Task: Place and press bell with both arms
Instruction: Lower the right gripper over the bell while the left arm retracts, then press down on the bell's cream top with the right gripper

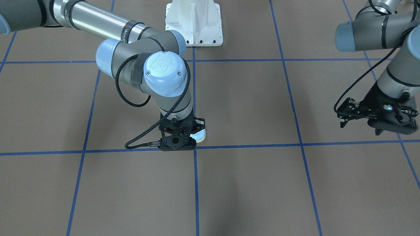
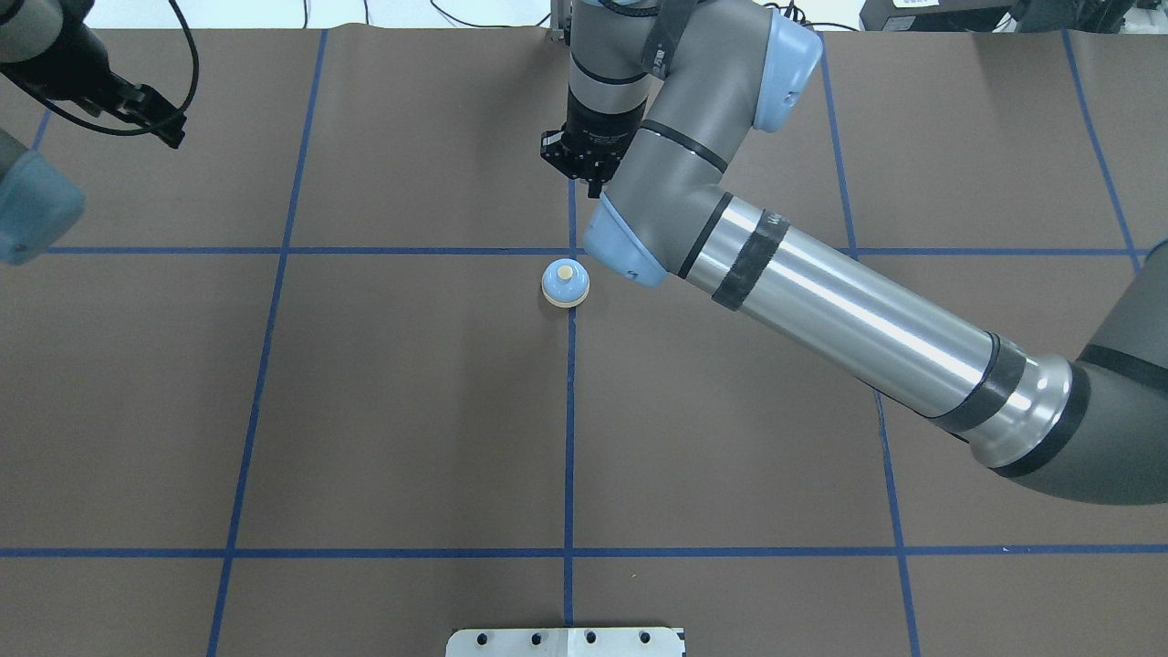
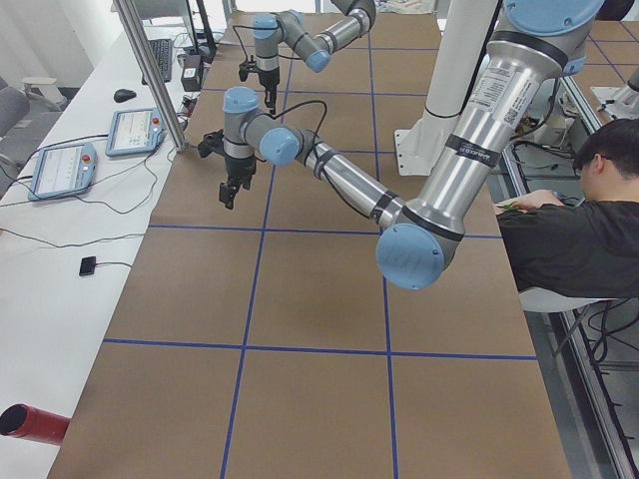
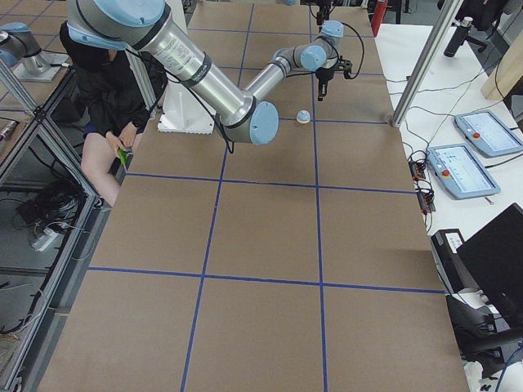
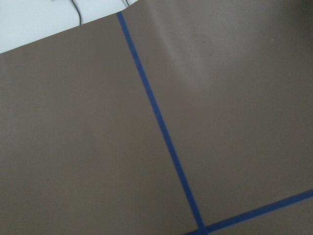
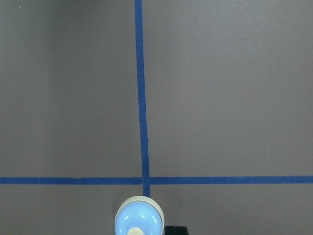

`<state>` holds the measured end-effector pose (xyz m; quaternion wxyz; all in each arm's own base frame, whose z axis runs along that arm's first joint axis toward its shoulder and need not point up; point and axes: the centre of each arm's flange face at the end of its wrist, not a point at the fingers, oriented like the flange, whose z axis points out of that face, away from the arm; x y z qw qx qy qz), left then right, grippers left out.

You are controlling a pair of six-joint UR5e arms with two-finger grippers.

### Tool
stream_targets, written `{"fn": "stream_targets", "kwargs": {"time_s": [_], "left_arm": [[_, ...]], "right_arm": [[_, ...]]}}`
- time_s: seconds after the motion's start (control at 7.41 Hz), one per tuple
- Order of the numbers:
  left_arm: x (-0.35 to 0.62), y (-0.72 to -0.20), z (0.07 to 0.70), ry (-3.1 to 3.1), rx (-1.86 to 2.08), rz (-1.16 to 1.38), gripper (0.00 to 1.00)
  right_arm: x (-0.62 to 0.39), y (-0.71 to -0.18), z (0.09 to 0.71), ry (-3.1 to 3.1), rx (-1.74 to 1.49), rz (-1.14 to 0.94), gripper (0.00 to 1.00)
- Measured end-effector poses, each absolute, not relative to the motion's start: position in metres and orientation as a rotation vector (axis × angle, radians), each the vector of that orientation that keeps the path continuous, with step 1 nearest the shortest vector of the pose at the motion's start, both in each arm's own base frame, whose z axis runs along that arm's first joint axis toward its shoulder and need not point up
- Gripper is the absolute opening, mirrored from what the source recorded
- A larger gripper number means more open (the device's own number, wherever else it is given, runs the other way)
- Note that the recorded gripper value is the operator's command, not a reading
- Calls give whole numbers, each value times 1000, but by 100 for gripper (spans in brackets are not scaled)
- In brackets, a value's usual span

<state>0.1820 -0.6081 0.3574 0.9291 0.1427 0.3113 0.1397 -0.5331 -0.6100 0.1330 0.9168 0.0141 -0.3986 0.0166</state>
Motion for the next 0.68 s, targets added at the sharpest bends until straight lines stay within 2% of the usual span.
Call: {"fn": "stream_targets", "kwargs": {"time_s": [0.68], "left_arm": [[149, -600, 382, 593, 235, 317, 100]], "right_arm": [[-605, -584, 157, -784, 37, 2, 0]]}}
